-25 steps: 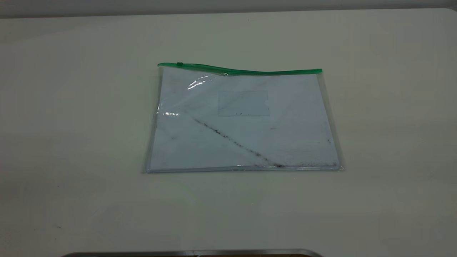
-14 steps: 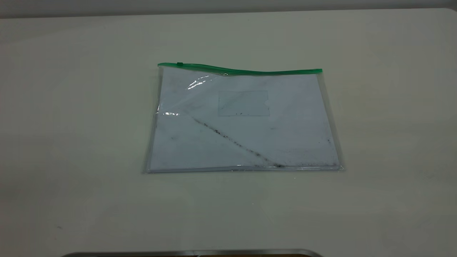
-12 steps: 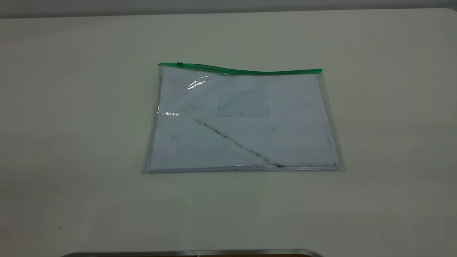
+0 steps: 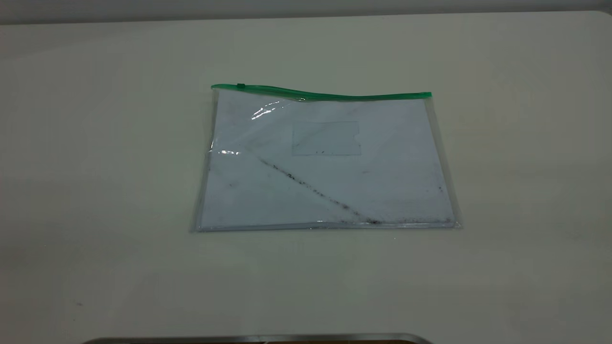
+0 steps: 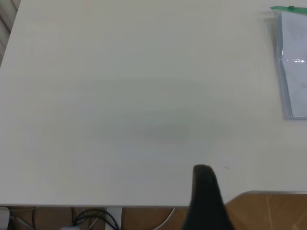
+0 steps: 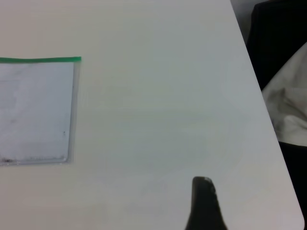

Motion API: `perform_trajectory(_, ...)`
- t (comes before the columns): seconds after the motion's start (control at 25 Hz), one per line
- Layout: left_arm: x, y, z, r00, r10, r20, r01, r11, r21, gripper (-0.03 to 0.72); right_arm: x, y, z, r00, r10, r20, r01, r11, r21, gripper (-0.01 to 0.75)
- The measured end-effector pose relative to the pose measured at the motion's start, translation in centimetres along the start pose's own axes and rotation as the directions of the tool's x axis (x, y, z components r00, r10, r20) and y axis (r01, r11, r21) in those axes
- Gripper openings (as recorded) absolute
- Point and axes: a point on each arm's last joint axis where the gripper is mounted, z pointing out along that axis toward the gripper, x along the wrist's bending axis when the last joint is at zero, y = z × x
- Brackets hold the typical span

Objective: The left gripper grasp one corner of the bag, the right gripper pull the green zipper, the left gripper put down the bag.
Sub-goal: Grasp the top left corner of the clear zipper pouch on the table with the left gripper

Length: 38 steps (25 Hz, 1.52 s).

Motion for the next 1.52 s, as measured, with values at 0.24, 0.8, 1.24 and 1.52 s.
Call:
perform_trajectory(0.24,0.0,0.0,0.0,1.0,-0.001,0.002,0.001,1.0,0.0,0.588,0.0,0.0,0.0,1.0,0.0,0.0,0.0,1.0,0.0,0.557)
perform_trajectory(0.8,0.2,6.0,-1.0,1.0,0.004,-0.012,-0.004,0.998,0.06,0.588,0.2,0.0,0.0,1.0,0.014,-0.025,-0.014,1.0,-0.001,0.557)
perform_trajectory(1.24,-0.8,15.7,10.5,0.994,-0.076,0.073,0.058,0.973,0.224,0.588,0.5,3.9,-0.1,0.995,0.069,-0.077,-0.069,0.998,0.006,0.557)
perform_trajectory(1.52,-1.9,17.5,19.1,0.979,-0.06,0.197,0.011,0.97,0.243,0.588,0.0,10.9,5.9,0.995,0.079,-0.055,-0.073,0.992,0.103,0.557)
